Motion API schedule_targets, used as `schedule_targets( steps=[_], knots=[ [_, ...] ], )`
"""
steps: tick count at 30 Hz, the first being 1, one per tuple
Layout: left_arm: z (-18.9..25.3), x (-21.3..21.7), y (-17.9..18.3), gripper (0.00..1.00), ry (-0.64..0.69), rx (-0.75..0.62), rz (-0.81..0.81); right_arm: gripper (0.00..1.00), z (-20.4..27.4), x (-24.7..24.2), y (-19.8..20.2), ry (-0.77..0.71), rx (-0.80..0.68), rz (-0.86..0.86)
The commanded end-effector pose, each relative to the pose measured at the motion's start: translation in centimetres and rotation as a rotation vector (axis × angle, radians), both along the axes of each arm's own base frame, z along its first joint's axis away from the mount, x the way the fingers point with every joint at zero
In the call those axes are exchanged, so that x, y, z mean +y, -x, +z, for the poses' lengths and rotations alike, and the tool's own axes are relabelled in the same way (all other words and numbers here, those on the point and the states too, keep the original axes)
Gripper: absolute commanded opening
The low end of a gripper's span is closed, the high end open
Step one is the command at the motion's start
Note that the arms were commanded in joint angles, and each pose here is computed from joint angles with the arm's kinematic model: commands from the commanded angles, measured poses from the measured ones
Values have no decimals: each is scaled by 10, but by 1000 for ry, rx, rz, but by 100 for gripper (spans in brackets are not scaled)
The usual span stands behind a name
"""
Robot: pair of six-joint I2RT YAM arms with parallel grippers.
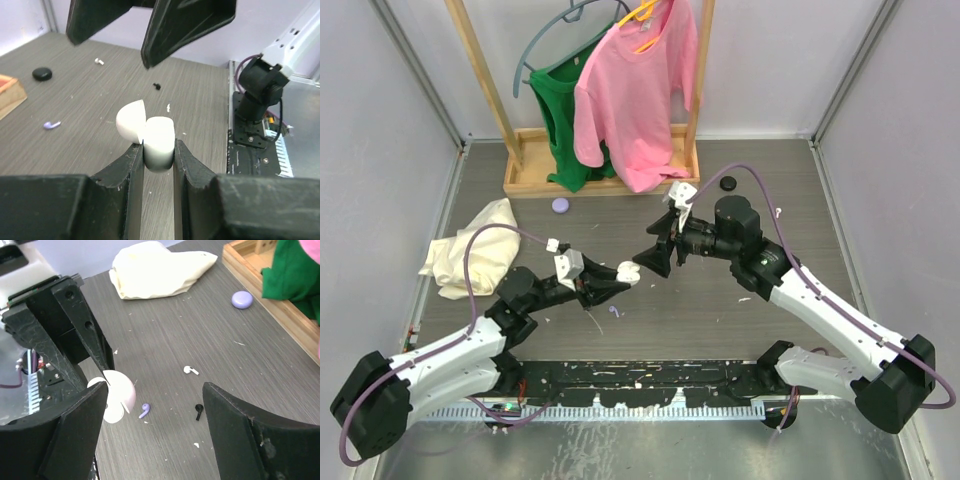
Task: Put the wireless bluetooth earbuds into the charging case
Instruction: Open the charging case, then move the earbud to the center of the board.
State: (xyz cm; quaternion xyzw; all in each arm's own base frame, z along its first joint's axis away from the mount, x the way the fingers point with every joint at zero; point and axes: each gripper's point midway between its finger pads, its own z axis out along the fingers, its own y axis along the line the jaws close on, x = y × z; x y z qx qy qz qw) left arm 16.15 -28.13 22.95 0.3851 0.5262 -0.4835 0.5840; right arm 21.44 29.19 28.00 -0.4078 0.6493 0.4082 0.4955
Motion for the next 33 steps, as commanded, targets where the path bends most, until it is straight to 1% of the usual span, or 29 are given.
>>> schedule_targets(
  steps=[1, 6, 10, 13, 18, 21, 25, 29, 33],
  knots=[
    [2, 10, -19, 0, 32, -34, 135, 83, 26, -12, -19, -33, -42, -145],
    [-10, 23, -36, 0, 31, -2, 264, 83, 5, -32, -44, 41, -5, -330],
    [-19, 31, -43, 0, 26, 12, 329, 83, -23, -53, -69, 137, 37, -507],
    [-25, 37, -50, 0, 24, 19, 380, 82, -47, -63, -84, 214, 74, -597],
    [-28, 37, -48, 0, 4, 15, 373, 80, -86, -75, -107, 314, 124, -704],
    [-32, 39, -52, 0, -8, 25, 391, 78, -109, -81, -126, 347, 163, -769],
    [-34, 35, -51, 0, -16, 29, 374, 70, -141, -77, -147, 357, 241, -784],
    [-34, 33, -50, 0, -22, 31, 358, 63, -167, -78, -170, 385, 283, -818],
    [-35, 31, -50, 0, -30, 36, 352, 54, -183, -83, -192, 373, 305, -859]
  ],
)
